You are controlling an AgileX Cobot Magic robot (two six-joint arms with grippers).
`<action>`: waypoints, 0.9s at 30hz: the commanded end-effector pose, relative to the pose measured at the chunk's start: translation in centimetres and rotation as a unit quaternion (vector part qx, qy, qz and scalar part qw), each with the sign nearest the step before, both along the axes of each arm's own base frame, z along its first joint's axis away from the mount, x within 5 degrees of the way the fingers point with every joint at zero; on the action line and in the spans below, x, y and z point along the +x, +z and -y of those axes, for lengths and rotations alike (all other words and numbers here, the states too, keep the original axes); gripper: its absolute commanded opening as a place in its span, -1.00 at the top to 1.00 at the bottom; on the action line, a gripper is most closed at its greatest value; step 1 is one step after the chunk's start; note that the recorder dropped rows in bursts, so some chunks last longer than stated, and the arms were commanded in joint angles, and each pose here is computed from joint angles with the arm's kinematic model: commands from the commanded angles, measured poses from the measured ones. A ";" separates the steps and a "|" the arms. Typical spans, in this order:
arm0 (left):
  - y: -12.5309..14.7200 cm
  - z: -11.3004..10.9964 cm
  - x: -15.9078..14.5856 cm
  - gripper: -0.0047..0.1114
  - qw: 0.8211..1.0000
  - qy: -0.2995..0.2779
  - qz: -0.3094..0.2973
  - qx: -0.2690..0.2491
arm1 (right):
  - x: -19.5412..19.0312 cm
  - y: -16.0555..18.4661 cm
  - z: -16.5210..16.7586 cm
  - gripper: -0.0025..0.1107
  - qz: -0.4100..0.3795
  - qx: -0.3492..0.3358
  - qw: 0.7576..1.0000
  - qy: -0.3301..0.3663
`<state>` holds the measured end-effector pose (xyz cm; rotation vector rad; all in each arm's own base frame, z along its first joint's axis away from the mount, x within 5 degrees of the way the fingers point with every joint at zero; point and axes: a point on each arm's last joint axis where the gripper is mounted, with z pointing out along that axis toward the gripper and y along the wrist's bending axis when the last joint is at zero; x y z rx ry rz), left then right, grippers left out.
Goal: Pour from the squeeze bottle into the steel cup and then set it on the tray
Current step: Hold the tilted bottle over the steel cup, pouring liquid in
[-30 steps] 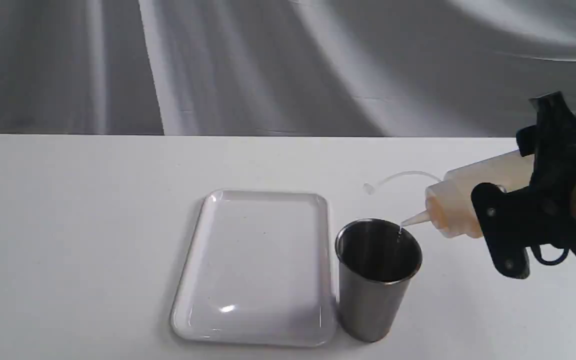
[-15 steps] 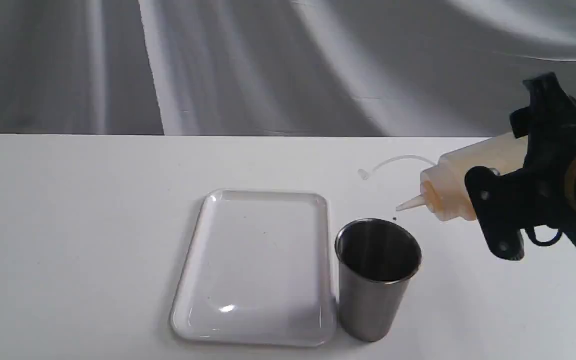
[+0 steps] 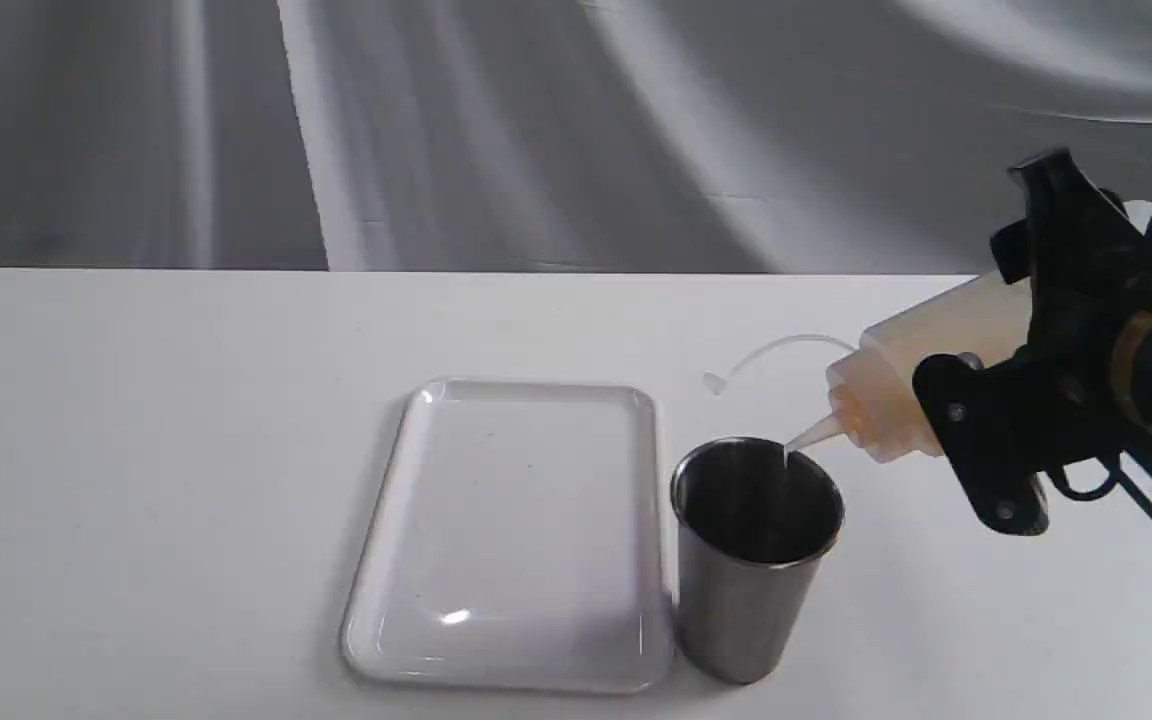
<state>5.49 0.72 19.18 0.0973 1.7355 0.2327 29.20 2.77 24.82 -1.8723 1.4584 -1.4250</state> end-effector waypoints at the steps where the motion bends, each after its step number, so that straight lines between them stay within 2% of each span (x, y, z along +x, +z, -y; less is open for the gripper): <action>1: 0.0 0.0 0.0 0.78 1.000 0.000 0.007 -0.003 | 0.1 0.6 0.1 0.95 0.011 -0.008 1.000 -0.006; 22: 0.0 0.0 0.0 0.78 1.000 0.000 0.007 -0.002 | 0.1 0.6 0.1 0.95 0.010 -0.011 1.000 -0.005; 27: 0.0 0.0 0.0 0.78 1.000 0.000 0.007 -0.003 | 0.1 0.6 0.0 0.95 0.027 0.042 0.998 -0.029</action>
